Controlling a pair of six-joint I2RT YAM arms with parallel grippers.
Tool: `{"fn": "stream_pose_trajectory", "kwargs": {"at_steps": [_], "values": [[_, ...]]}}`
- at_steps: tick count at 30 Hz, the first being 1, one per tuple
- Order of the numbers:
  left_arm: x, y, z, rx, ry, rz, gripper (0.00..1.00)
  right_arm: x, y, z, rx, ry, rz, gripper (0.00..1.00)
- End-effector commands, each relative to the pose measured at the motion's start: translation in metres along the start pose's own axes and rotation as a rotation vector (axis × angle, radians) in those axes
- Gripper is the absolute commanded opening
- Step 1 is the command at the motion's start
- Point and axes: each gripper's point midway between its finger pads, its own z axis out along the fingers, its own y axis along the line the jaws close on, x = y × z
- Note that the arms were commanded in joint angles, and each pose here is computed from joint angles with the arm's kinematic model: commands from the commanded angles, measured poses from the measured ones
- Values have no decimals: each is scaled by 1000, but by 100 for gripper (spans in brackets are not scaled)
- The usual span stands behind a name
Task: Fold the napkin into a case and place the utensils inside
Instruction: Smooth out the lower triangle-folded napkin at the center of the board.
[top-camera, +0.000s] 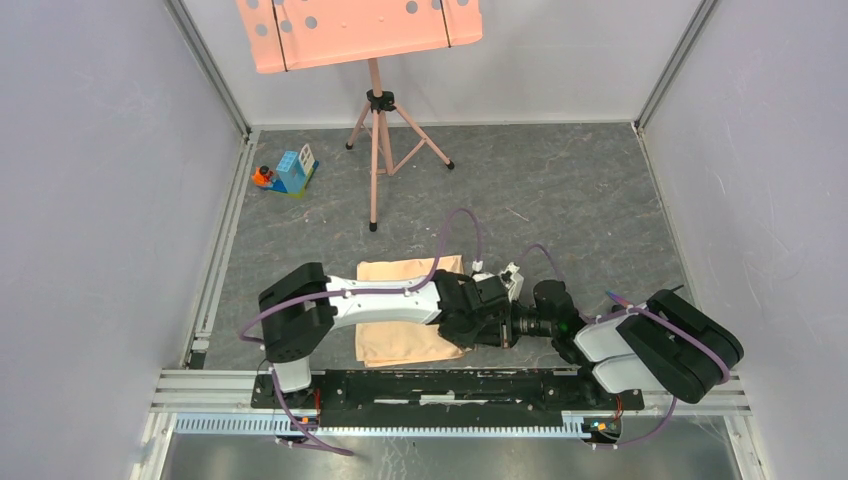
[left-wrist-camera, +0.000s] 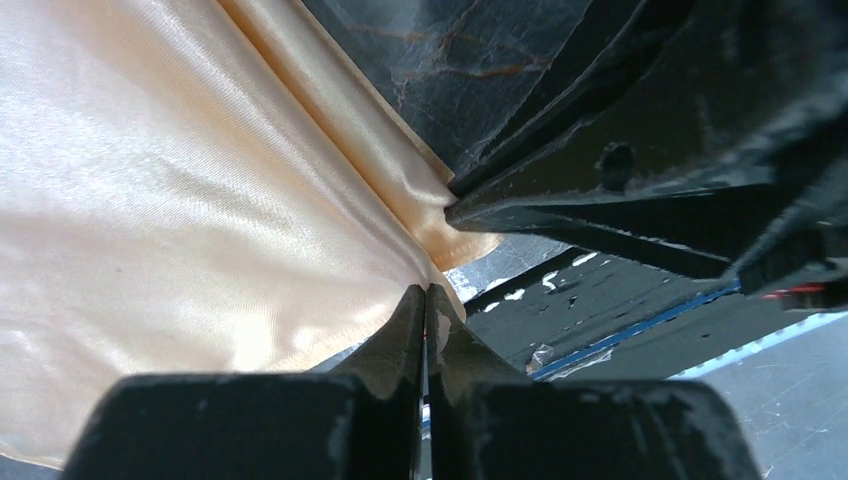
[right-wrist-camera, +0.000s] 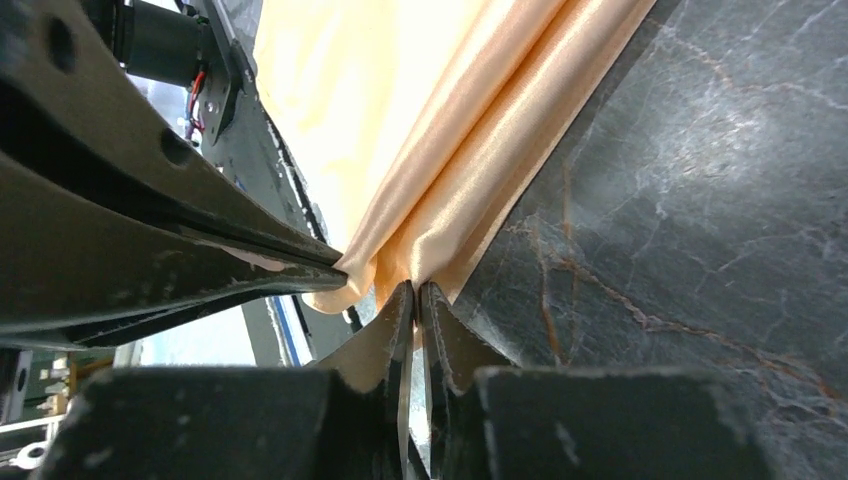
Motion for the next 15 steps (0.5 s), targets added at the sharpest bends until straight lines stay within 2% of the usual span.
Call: {"fn": "stream_pose_trajectory", "kwargs": {"at_steps": [1,6,15], "values": [[-35,-12,-27,74,-201,-82,4,22,-2,-10,10,-2,75,12],[-29,-4,-22,55,-197,-88,3,19,-1,-11,12,-33,94,13],[-31,-14,-13,73,-176,-67,3,24,-5,-10,25,-7,100,13]]}}
